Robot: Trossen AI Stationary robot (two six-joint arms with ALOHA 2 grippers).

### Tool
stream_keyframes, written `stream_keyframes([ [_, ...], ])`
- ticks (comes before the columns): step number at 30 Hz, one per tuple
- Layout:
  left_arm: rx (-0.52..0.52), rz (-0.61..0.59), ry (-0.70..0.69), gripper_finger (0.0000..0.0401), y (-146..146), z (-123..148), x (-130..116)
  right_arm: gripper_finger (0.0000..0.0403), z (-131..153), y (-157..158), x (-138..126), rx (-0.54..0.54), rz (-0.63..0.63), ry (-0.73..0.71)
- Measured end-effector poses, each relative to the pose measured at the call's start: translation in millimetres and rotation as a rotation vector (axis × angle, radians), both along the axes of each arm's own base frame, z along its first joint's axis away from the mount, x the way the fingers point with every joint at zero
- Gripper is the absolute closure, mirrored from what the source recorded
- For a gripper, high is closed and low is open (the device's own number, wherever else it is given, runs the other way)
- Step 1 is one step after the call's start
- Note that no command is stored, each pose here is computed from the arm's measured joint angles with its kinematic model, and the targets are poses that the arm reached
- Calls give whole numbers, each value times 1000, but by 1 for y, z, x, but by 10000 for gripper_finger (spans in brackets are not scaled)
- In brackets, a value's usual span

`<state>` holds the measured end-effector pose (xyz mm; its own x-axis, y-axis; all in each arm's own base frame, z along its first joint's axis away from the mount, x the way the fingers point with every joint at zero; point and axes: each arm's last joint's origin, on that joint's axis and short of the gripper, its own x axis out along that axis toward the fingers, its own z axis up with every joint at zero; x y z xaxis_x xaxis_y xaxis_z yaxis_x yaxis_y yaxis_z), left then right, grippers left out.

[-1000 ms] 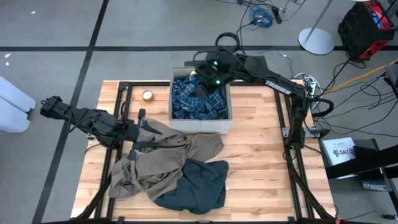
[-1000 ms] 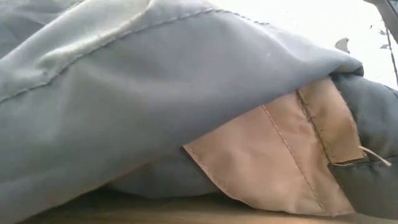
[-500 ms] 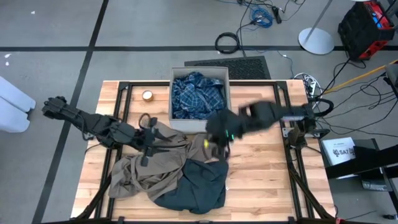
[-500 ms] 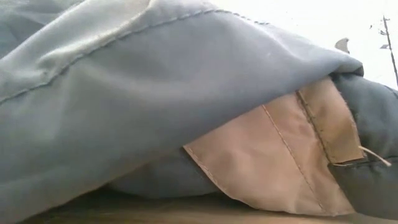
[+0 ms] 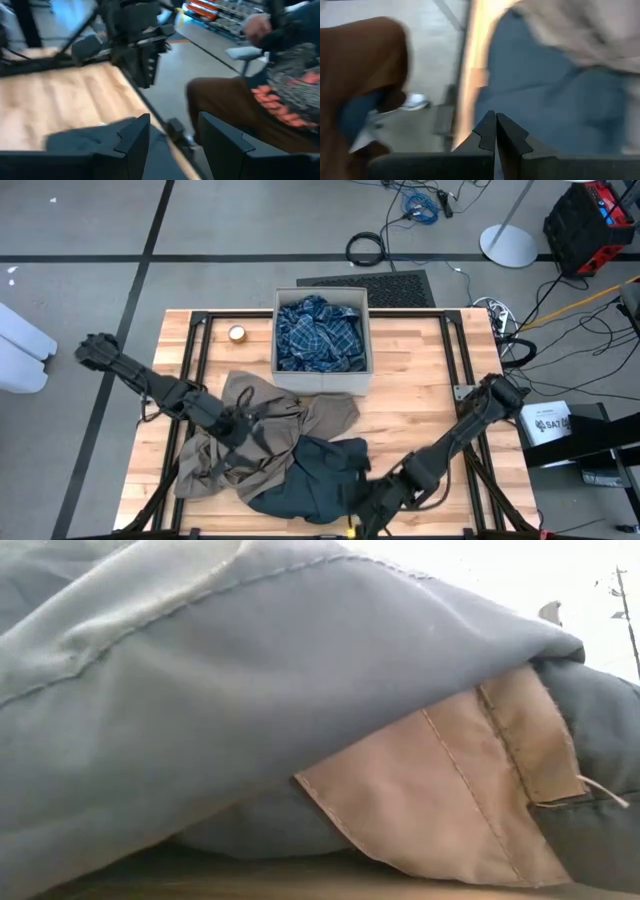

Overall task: Sort clothes
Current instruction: Put the brown jacket into the laundry bin

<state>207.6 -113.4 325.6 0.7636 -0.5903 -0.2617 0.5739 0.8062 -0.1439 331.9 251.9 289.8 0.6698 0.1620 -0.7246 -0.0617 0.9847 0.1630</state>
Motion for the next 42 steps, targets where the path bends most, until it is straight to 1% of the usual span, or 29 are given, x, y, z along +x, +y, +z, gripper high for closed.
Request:
stream_keyframes([
  [2, -28, -21, 33, 223, -8, -3, 0, 403, -20, 5, -2, 41, 42, -12],
  [3, -43, -27, 56, 223, -12, -5, 0, 403, -30, 4, -3, 50, 38, -13],
  [5, -75, -27, 118, 223, -17, -9, 0, 403, -45, -1, -8, 62, 9, -14],
  [7, -91, 22, 183, 223, -20, -15, 1, 403, -58, -8, -15, 75, -29, -17],
  [9, -77, 116, 255, 223, -19, -22, 0, 403, -70, -16, -25, 100, -66, -6],
  [13, 9, 370, 418, 223, -9, -40, -6, 403, -86, -32, -45, 183, -116, -37],
  [14, 27, 420, 454, 223, -7, -44, -8, 403, -88, -36, -49, 208, -125, -53],
  [16, 39, 477, 522, 223, -4, -49, -11, 403, -93, -43, -59, 249, -145, -80],
  [19, 56, 493, 596, 223, -5, -58, -11, 403, -99, -54, -71, 294, -189, -122],
  [21, 47, 460, 647, 223, -8, -64, -10, 403, -102, -59, -76, 319, -207, -143],
  [24, 61, 418, 711, 223, -12, -74, -6, 403, -110, -64, -82, 334, -227, -137],
  [26, 86, 410, 748, 223, -14, -82, -4, 403, -111, -64, -82, 340, -235, -135],
  [32, 192, 392, 791, 223, -19, -100, 4, 403, -111, -64, -82, 350, -232, -142],
  [35, 272, 423, 809, 223, -19, -110, 6, 403, -111, -64, -82, 348, -231, -140],
  [42, 482, 595, 789, 223, -14, -129, 10, 403, -111, -64, -82, 347, -230, -141],
])
